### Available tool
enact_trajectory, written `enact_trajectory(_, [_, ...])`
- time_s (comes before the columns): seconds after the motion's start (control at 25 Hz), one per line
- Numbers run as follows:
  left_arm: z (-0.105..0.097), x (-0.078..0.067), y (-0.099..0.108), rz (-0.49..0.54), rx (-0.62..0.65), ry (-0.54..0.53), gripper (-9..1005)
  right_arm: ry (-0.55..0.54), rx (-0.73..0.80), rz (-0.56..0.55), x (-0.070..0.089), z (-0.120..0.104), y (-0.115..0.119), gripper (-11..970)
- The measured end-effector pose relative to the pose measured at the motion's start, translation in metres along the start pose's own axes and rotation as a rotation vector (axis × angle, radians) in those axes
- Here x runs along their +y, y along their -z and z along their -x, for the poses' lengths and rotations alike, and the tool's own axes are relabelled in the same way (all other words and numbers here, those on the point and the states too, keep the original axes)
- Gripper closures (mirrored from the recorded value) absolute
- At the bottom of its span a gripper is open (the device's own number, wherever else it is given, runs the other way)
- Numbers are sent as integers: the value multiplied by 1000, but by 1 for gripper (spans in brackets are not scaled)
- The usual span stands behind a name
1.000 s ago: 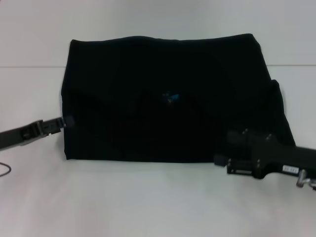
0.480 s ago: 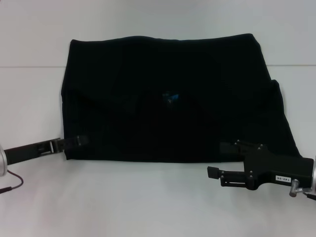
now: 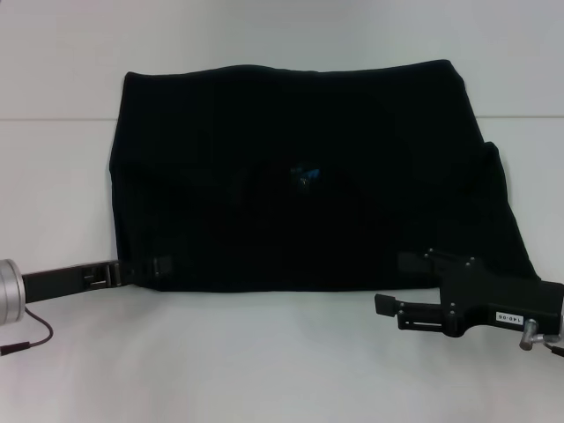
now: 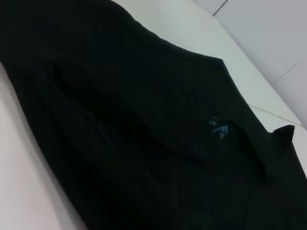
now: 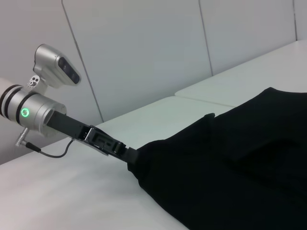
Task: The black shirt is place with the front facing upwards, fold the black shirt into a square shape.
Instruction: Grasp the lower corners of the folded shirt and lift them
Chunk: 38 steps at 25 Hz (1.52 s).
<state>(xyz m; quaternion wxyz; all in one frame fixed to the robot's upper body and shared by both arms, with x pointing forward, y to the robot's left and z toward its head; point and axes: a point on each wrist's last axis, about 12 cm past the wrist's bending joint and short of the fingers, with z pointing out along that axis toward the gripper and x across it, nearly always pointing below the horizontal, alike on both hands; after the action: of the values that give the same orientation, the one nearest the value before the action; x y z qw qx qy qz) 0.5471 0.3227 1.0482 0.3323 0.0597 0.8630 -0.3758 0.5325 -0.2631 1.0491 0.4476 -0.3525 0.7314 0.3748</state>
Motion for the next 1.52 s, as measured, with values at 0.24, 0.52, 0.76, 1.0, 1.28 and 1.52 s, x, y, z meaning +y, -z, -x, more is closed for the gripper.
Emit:
enact_trajectory(0.24, [3, 2, 1, 15, -4, -6, 562, -17, -2, -6, 0, -1, 2, 45])
enact_trajectory(0.52, [7, 2, 0, 16, -4, -18, 794, -140, 11, -52, -14, 7, 18, 45])
enact_trajectory(0.76, [9, 2, 0, 18, -3, -20, 911, -426, 105, -244, -57, 41, 56, 44])
enact_trajectory(1.0, [9, 2, 1, 16, -2, -20, 969, -681, 282, -469, -93, 78, 90, 44])
enact_trajectory(1.28, [8, 1, 0, 14, 0, -14, 968, -728, 356, -540, -100, 82, 81, 45])
enact_trajectory(1.52, [9, 1, 0, 9, 2, -16, 969, -704, 387, -508, -94, 74, 52, 44])
